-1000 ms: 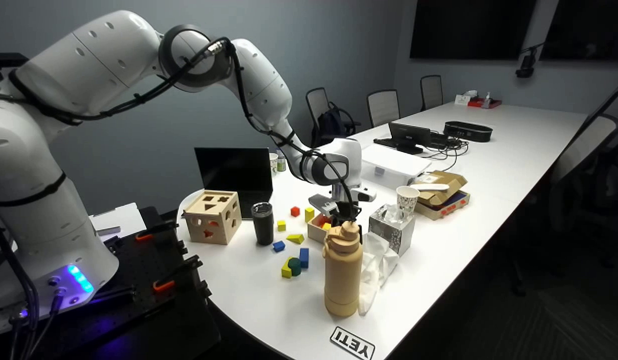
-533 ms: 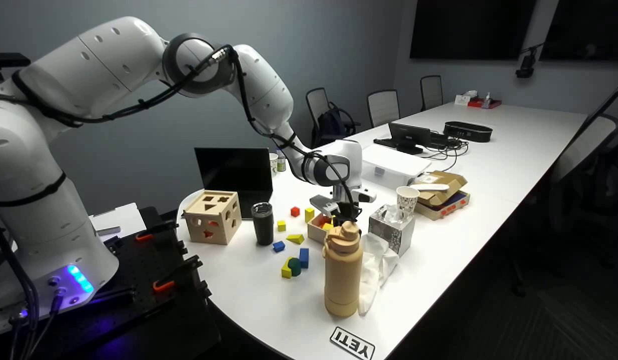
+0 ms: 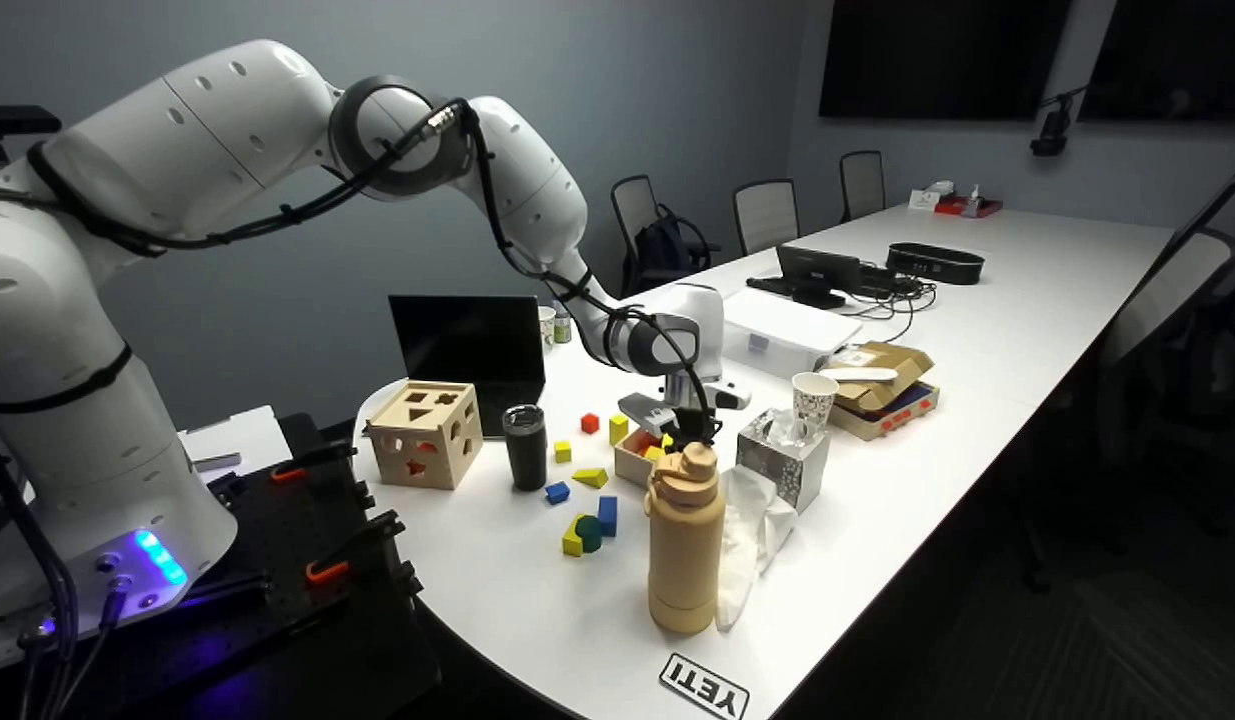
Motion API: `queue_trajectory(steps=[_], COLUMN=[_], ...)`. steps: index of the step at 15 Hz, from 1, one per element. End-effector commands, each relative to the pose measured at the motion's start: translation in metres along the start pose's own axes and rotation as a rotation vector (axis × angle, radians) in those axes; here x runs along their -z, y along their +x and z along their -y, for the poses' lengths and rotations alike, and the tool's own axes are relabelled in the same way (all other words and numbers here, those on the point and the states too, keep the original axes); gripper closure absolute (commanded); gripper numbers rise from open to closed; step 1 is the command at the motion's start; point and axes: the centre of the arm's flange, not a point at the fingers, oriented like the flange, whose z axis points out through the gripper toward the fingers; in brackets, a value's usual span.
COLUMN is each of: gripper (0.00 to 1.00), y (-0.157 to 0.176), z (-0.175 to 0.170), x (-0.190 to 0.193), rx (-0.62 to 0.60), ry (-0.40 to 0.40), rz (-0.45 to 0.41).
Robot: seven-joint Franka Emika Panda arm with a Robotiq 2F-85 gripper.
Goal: Use a napkin to wipe the laptop screen
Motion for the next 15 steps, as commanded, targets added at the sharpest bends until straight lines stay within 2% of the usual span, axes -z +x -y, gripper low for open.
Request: queue_trajectory(steps=[1,5,7,11,15], gripper=[1.00,1.00,1.00,1.00,1.00], y=[0.001,-0.006,-0.011,-0.024,-0.045], z=[0.001,0.002,0.006,0.027,0.065], x=[0.037,0.108,0.147,0.222,0.275], rx=[-0.044,-0.055,-0.039,0.017,0.145], ry=[-0.007,-0.030,-0.011,0.093,0.268], rz=[0.044,0.092,0.103,0.095,0.090])
